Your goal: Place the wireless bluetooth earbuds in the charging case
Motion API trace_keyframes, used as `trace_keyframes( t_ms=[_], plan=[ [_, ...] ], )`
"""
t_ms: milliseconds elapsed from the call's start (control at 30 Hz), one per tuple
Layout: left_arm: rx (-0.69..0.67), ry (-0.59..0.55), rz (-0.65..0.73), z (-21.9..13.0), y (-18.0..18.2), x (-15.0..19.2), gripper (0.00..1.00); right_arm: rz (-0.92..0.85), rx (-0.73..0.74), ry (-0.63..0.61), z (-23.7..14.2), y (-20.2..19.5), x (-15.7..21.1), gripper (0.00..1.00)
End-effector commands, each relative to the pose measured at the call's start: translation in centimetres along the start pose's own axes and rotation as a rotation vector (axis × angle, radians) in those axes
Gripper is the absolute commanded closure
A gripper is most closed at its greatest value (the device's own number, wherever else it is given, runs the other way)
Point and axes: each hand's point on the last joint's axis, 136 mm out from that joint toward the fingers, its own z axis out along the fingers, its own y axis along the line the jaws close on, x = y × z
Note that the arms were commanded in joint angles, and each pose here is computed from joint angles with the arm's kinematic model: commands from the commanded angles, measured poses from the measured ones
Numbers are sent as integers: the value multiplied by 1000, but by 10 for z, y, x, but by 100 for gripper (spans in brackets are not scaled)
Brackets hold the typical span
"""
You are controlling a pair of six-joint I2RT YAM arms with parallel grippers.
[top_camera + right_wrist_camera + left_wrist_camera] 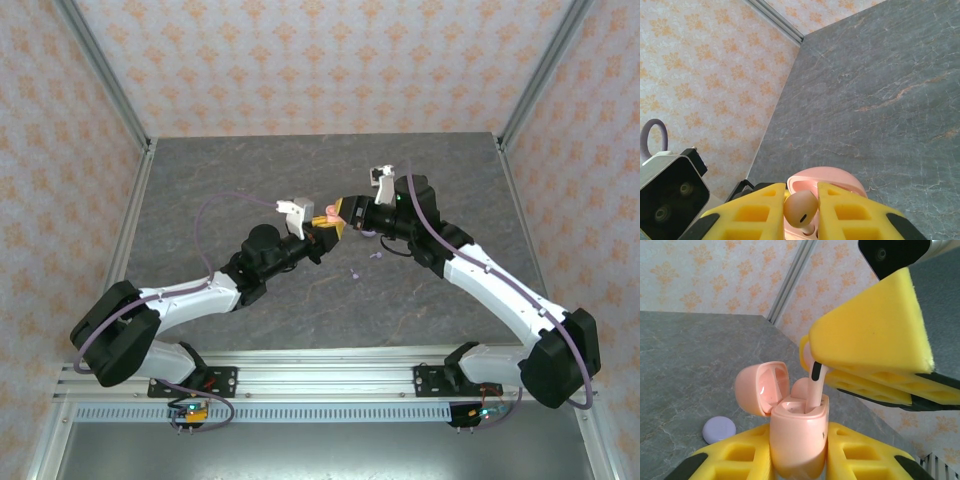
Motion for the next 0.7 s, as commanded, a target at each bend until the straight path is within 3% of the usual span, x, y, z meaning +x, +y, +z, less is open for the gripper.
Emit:
trace_keyframes(
  t_ms=[0,667],
  plan=[
    [36,-62,45,-2,-17,-27,76,-27,-10,-1,-4,10,-3,79],
    [30,-29,95,-2,-20,-23,75,-31,14,30,-4,6,3,72]
  ],
)
